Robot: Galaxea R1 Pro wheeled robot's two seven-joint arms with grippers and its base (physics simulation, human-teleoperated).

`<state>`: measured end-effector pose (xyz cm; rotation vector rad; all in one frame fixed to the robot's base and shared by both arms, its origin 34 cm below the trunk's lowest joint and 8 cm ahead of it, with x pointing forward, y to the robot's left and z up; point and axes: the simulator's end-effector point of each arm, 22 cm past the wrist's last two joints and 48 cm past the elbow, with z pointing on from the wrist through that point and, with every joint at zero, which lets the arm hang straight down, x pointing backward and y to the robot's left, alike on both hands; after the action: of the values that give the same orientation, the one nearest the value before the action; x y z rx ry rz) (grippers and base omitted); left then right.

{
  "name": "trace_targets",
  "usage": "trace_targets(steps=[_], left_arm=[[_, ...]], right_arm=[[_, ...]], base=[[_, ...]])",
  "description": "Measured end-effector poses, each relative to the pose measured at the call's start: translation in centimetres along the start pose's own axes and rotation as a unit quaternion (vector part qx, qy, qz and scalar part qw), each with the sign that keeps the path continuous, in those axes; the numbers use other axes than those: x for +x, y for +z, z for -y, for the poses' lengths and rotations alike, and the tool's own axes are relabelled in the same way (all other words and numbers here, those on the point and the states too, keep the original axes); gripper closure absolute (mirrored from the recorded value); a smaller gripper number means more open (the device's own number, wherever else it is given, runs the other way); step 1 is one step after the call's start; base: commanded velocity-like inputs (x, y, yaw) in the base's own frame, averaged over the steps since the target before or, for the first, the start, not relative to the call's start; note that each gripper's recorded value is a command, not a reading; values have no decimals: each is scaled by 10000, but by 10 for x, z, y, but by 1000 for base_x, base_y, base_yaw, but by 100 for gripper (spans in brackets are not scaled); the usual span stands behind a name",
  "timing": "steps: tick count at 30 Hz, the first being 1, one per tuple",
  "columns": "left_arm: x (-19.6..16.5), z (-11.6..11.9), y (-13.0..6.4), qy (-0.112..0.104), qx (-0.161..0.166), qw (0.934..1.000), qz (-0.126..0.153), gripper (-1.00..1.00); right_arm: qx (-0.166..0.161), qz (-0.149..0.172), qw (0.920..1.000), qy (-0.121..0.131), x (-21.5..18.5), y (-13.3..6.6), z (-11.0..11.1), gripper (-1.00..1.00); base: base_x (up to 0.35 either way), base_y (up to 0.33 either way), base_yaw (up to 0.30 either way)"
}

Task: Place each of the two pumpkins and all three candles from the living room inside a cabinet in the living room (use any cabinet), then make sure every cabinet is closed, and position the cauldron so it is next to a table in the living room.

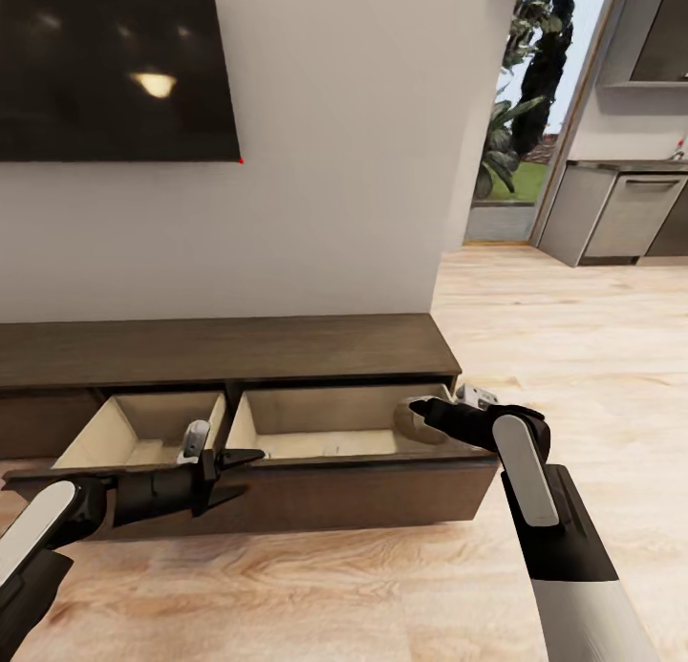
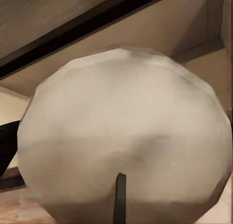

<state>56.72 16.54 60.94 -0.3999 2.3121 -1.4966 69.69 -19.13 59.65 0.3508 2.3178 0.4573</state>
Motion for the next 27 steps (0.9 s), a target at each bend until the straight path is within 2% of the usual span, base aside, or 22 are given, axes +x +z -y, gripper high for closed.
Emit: trace_targets(steps=[5,13,21,27], left_arm=[[0,0,0,1,-1,10000,0,-100],[0,0,0,0,-1,10000,-1,-100],[0,0,0,-1,-2,10000,0,-100],[0,0,0,-1,-3,10000,-1,-100]], right_arm=[[6,0,10000,-5,0,0,0,100],[-17,-7,10000,15,0,0,-1,100],[33,-182,9998,3,12,7,2,100],[172,-446,9989,23,30,19,12,100]], base=[[234,-131,0],[187,-10,0],[125,0,0],[38,0,0]])
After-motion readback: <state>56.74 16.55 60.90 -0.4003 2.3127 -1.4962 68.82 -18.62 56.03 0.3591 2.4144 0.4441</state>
